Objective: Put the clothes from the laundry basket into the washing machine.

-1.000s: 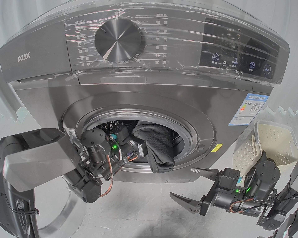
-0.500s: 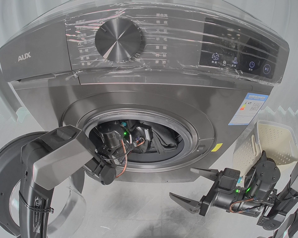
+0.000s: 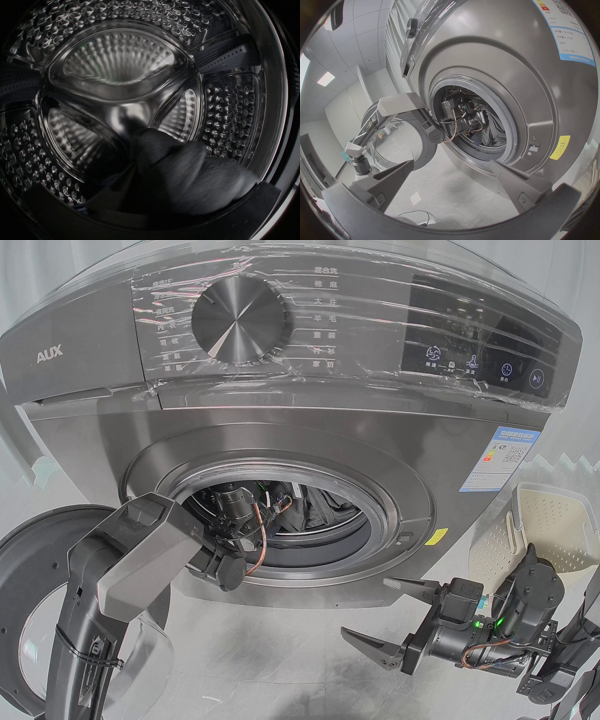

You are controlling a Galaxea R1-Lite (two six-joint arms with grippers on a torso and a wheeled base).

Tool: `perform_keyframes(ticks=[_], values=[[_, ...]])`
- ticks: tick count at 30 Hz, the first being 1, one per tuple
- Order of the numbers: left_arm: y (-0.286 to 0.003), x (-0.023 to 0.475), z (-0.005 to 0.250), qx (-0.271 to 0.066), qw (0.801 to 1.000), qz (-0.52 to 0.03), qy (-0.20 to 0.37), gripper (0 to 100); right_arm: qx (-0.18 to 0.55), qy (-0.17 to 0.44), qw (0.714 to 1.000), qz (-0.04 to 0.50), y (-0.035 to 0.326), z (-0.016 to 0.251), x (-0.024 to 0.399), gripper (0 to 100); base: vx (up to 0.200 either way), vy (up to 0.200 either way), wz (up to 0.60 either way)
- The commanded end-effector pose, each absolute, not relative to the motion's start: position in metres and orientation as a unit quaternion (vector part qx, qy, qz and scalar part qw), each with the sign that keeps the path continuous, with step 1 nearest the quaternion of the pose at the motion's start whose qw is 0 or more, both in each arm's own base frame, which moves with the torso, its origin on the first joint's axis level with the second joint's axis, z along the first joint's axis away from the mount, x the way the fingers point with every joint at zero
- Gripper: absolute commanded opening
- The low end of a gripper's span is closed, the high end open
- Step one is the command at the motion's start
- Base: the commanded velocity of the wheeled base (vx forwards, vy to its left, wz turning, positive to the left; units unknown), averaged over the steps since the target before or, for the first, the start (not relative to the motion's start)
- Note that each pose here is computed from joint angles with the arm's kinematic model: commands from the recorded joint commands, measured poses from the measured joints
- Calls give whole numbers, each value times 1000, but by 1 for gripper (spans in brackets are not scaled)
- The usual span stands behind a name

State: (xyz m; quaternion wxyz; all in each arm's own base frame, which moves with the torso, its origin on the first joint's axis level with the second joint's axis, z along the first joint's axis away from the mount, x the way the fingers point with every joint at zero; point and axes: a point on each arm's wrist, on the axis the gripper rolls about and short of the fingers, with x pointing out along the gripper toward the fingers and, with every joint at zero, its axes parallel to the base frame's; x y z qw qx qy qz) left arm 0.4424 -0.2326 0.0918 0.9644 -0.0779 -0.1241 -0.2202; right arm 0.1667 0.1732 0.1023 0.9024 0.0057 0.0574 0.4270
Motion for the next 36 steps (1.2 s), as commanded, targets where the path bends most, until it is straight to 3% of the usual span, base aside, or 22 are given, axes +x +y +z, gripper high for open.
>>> perform_keyframes(ticks=[1, 10, 18, 31, 36], values=[[-234, 439, 90, -87, 966, -218, -111, 100, 6, 58, 903, 426, 173, 102, 167, 100, 0, 0, 0], [-223, 403, 105, -57, 972, -228, 2, 100, 6, 55, 903, 425, 173, 103, 168, 100, 0, 0, 0], [-209, 374, 117, -35, 961, -260, 83, 100, 7, 54, 903, 425, 173, 104, 168, 100, 0, 0, 0], [-219, 340, 93, -7, 935, -323, 150, 100, 8, 52, 905, 423, 173, 104, 169, 100, 0, 0, 0], [-223, 329, 87, 4, 927, -343, 150, 100, 7, 51, 905, 422, 172, 104, 170, 100, 0, 0, 0]])
